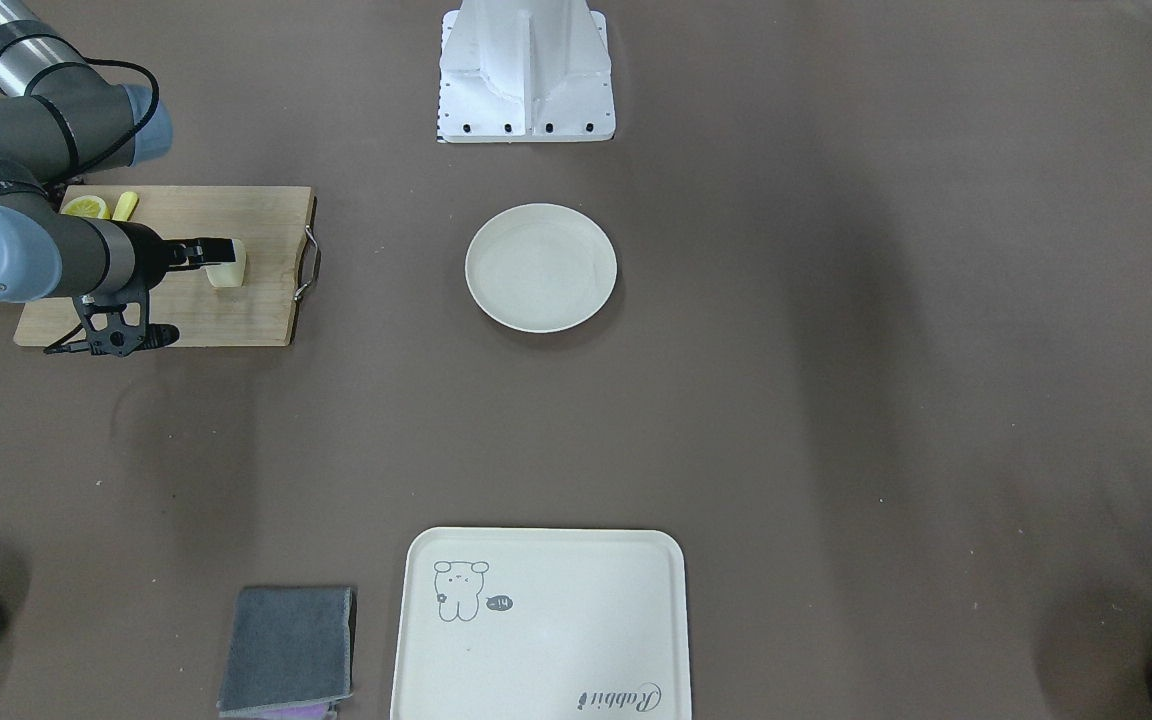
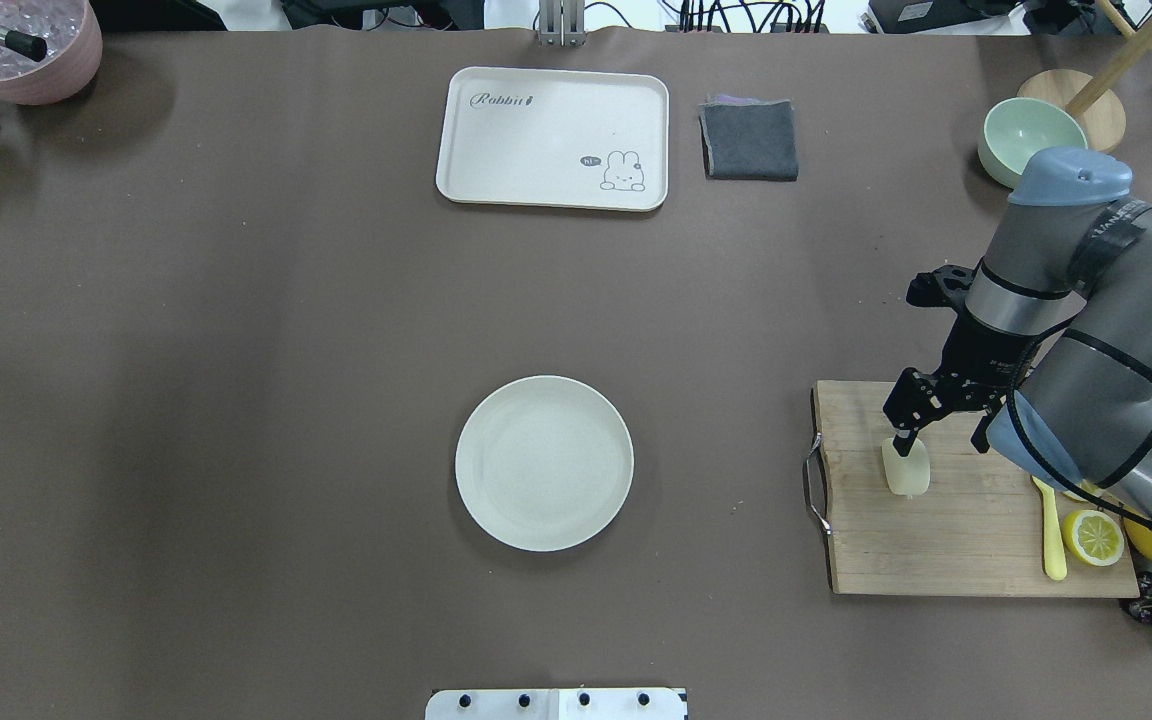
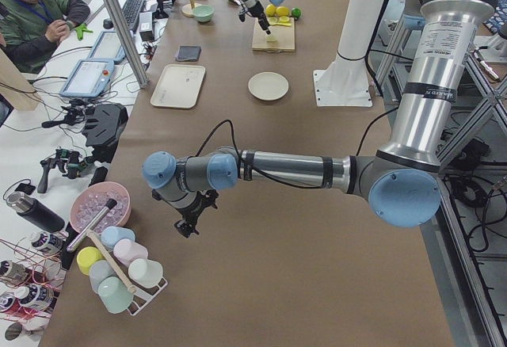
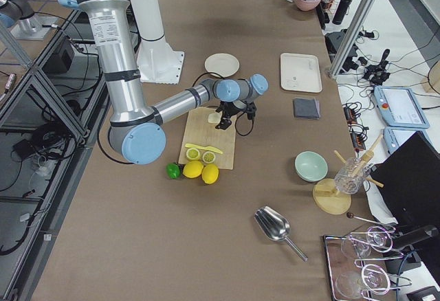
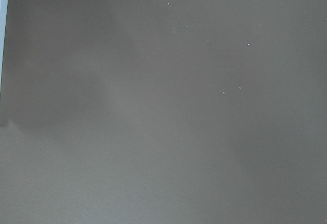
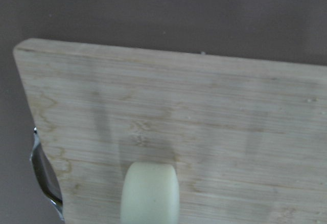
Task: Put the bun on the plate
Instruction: 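Move the right gripper down over the pale bun on the cutting board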
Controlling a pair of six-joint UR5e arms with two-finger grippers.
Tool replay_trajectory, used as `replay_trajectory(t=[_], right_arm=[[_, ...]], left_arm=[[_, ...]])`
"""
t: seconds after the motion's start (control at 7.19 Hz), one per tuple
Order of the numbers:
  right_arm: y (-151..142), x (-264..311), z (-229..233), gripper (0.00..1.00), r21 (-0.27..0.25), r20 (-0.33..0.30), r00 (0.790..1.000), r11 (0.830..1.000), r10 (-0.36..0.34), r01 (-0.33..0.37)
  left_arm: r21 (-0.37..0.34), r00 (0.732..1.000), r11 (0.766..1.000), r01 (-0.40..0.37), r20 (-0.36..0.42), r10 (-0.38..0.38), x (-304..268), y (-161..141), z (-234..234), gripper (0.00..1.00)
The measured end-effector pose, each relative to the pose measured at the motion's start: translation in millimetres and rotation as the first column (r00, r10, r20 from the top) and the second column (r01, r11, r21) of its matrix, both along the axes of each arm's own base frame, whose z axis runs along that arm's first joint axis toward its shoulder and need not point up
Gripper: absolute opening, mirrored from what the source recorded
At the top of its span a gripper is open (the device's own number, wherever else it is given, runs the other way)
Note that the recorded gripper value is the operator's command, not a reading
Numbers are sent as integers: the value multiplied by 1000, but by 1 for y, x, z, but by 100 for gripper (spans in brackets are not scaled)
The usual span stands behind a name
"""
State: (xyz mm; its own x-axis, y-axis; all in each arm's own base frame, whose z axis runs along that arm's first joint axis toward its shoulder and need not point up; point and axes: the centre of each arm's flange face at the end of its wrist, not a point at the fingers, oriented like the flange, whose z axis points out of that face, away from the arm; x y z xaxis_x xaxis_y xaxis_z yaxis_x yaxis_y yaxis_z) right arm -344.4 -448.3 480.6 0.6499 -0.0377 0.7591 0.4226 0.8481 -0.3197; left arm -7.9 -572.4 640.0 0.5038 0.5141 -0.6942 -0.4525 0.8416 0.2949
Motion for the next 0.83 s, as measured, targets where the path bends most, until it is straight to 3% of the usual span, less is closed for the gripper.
replay_trajectory(t=[0.14,0.56,0.83], right_arm=[[5,-10,-1,48,-15,-10,1000,1000,-5,5],[7,-22,9,22,-33,-28,999,999,-20,19],[5,-25,8,20,-31,-27,999,999,-20,20]], left_arm=[[0,1000,1000,0,0,0,0,0,0,97],[1,1000,1000,-1,0,1,0,0,0,97],[0,1000,1000,0,0,0,0,0,0,97]])
